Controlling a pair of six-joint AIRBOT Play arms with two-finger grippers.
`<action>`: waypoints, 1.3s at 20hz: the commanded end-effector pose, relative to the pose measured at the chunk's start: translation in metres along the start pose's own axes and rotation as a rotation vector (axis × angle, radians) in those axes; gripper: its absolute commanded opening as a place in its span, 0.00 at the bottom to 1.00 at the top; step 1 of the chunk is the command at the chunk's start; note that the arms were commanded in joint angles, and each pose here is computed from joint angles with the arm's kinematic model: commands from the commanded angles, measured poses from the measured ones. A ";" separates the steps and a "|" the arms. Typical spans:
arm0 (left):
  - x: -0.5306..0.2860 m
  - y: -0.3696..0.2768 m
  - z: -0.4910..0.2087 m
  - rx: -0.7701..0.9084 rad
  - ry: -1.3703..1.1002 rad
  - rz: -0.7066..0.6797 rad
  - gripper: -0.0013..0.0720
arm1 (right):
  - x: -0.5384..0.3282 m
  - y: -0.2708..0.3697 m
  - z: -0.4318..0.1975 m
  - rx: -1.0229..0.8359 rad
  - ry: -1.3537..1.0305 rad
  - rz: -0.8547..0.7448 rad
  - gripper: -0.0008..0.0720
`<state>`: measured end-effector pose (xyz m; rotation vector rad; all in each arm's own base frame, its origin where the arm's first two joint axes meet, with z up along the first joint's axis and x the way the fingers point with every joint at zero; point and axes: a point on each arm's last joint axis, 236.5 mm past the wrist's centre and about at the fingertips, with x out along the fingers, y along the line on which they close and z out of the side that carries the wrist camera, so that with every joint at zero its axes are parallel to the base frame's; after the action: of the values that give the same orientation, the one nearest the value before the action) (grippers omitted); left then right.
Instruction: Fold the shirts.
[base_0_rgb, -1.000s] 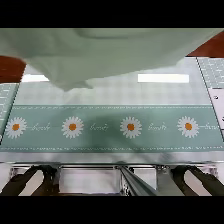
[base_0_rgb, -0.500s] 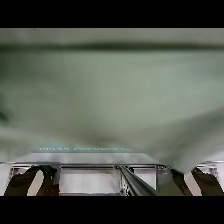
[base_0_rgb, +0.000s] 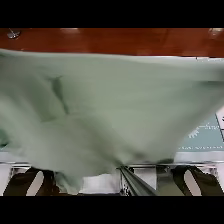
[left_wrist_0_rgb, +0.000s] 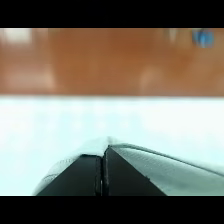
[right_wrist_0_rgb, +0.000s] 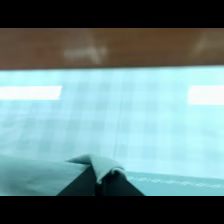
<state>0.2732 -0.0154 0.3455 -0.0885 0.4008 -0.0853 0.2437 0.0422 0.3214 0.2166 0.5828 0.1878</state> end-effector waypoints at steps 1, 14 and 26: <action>0.104 0.014 -0.066 -0.134 0.139 -0.039 0.06 | 0.094 -0.035 -0.032 0.120 0.107 0.046 0.04; 0.347 0.025 -0.176 -0.537 0.437 -0.077 0.06 | 0.393 -0.118 -0.064 0.344 0.411 0.044 0.04; 0.261 0.029 -0.263 -0.285 0.919 -0.151 0.06 | 0.340 -0.124 -0.138 0.176 0.774 0.087 0.04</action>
<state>0.4583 -0.0367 0.0269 -0.4890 1.1303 -0.1815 0.4939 0.0263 0.0162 0.4240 1.2239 0.2663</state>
